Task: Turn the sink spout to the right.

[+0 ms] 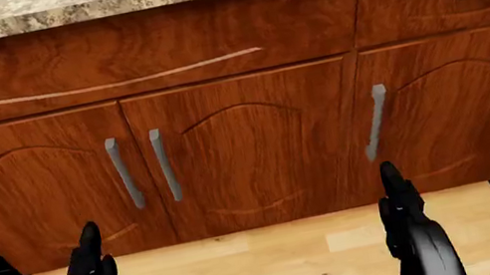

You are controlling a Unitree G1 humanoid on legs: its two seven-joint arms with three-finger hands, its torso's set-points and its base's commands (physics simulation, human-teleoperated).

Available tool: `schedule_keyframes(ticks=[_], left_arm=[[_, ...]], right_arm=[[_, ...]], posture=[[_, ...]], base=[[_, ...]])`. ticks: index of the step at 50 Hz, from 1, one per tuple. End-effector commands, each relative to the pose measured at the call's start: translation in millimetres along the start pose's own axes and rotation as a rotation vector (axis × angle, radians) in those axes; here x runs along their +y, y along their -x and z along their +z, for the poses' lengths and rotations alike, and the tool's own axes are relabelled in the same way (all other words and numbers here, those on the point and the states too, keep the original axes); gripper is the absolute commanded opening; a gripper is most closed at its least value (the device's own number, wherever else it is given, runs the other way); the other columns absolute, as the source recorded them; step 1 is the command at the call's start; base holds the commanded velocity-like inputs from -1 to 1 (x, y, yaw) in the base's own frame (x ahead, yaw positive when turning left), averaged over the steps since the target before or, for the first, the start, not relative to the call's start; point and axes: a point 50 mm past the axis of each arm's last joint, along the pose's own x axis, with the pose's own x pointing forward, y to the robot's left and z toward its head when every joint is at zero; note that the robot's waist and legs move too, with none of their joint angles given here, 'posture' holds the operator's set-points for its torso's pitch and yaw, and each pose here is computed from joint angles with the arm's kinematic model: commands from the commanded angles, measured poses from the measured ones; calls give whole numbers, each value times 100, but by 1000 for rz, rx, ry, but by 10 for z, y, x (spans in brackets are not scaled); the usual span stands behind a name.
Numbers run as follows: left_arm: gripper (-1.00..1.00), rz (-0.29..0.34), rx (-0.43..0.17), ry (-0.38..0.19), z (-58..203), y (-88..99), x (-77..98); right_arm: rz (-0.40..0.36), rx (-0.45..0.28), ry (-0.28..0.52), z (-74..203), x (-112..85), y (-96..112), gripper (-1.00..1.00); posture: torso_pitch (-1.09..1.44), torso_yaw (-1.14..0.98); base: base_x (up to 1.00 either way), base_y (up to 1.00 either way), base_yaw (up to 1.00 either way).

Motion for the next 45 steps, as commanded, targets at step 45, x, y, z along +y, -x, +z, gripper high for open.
schedule_keyframes(ticks=[45], left_arm=[[100,22,-221,-29,444,87,19]], right_arm=[[24,-162,46,325,102,33,100]], posture=[[0,0]], base=[[0,24,0]])
